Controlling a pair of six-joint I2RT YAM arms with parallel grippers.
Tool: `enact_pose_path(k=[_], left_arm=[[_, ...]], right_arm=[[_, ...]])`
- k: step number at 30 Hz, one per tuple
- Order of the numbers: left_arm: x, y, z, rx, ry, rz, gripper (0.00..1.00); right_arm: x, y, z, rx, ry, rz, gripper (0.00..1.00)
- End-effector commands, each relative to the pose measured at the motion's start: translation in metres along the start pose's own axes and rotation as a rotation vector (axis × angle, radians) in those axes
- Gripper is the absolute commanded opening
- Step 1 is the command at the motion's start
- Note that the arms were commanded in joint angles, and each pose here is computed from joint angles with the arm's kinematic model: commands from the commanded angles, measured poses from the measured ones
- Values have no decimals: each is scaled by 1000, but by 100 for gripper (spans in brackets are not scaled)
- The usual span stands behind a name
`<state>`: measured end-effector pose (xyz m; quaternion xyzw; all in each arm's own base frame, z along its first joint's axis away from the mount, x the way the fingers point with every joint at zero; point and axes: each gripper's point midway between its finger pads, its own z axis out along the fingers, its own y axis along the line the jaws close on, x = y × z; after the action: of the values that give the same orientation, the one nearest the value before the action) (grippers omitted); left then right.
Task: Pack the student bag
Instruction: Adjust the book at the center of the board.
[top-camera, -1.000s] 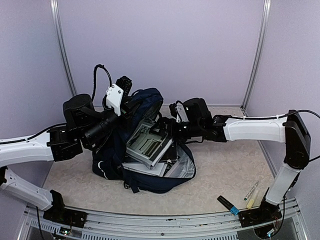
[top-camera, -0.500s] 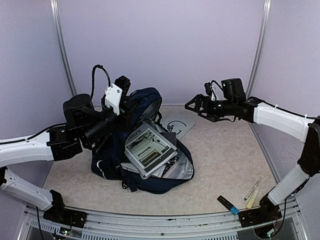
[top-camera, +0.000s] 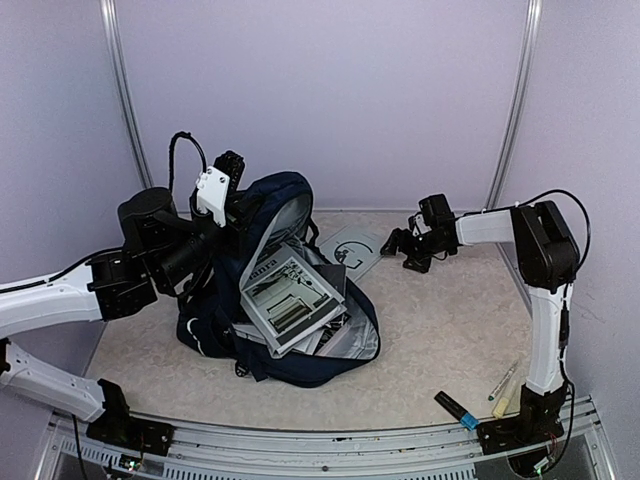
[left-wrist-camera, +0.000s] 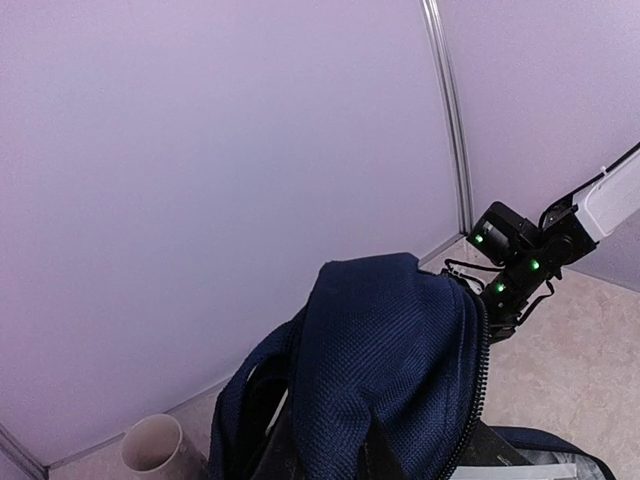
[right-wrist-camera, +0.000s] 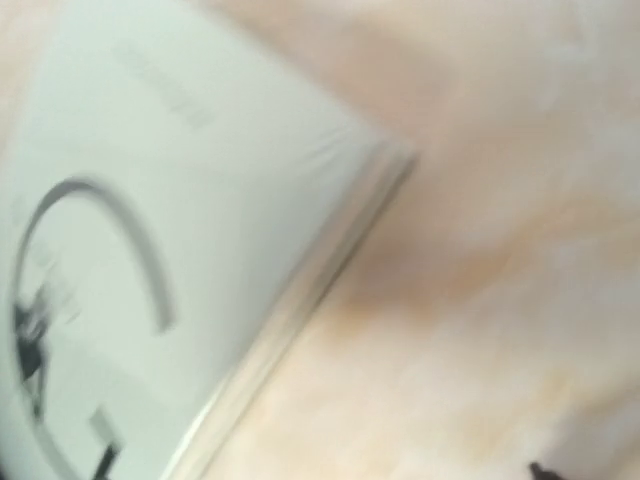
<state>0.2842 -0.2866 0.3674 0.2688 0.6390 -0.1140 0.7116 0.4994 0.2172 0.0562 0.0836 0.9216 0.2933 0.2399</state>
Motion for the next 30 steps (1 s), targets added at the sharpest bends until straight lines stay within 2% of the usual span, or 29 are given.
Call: enact_pose_path(k=[1, 7, 12, 15, 19, 23, 30], left_arm=[[17, 21, 1, -74, 53, 17, 0], [36, 22, 12, -68, 96, 7, 0], [36, 22, 12, -53, 88, 3, 0], [40, 25, 16, -46, 93, -4, 0], [59, 30, 25, -45, 124, -50, 0], [76, 28, 34, -44, 143, -79, 0], [95, 13, 39, 14, 161, -125, 0]], right_arm=[[-43, 5, 8, -21, -99, 34, 85], [-61, -8, 37, -4, -76, 45, 84], [-65, -2, 60, -71, -14, 31, 78], [-65, 5, 72, -119, 17, -10, 69], [-60, 12, 74, -151, 51, -61, 58], [-53, 18, 68, -179, 63, -117, 57], [-29, 17, 69, -115, 131, -259, 48]])
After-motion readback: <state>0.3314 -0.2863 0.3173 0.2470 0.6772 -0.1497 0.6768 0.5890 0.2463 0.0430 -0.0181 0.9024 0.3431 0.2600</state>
